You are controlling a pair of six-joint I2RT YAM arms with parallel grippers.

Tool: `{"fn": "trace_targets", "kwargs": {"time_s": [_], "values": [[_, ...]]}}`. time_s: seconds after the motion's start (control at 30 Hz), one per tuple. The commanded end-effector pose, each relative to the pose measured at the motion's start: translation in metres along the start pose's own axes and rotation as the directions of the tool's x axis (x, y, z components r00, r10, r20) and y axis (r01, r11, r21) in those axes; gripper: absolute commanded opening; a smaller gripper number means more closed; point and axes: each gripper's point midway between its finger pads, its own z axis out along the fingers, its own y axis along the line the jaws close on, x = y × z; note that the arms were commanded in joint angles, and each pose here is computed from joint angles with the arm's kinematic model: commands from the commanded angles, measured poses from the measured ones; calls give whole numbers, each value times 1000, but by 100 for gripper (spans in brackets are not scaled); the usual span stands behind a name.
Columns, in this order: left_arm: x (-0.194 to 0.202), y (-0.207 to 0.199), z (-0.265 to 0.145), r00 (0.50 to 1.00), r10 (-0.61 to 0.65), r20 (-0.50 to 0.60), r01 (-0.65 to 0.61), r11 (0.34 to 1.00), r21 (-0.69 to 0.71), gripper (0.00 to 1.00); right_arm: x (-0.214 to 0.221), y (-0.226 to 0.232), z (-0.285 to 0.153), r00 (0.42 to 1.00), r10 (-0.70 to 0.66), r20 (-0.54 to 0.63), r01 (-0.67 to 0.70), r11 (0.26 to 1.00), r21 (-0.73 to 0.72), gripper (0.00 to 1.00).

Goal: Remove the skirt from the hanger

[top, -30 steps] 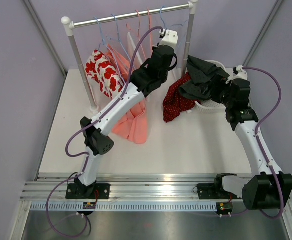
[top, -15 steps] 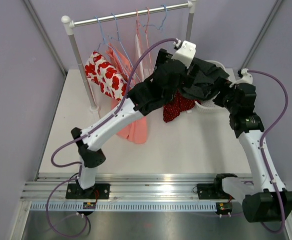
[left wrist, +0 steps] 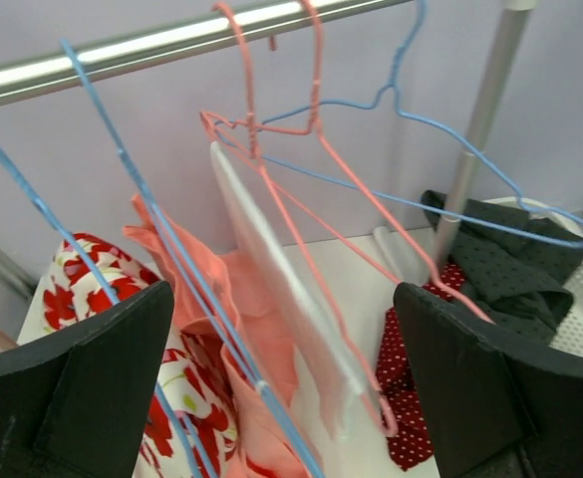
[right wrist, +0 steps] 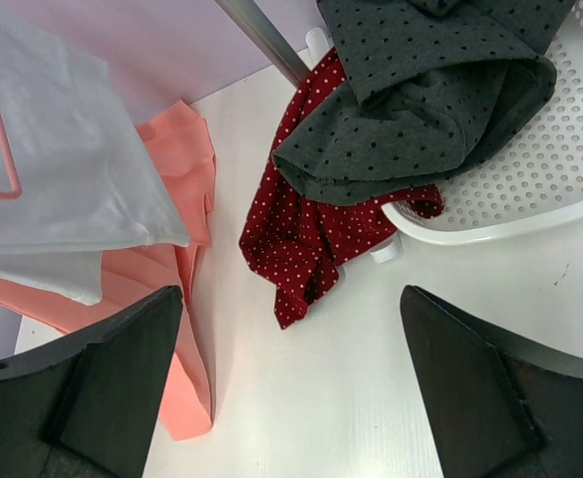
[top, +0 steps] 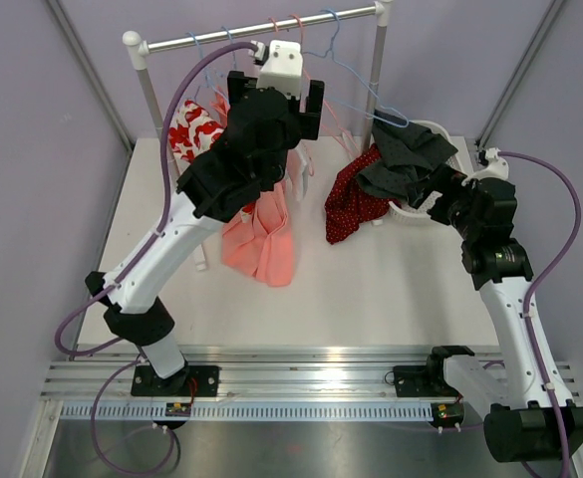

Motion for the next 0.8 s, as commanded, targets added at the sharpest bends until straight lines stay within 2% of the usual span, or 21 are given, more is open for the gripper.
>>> {"fn": "trace_targets", "kwargs": {"time_s": [0.0,0.2,0.37,0.77], "values": [[-1,13,18,998,-64,-10,64,998,0,95,-1,6,-5,1000,-8,11,9,1000,-23,98],[9,16,52,996,-83,-24,83,997,-6,95,3,1,-3,1000,-17,8,17,1000,-9,98],[30,0,81,995,-83,-50,84,996,22,95,5,-1,0,1000,-21,6,21,1000,-8,98],[61,1,120,992,-101,-81,101,995,-13,92,9,0,4,1000,-31,-1,31,999,-16,98]]}}
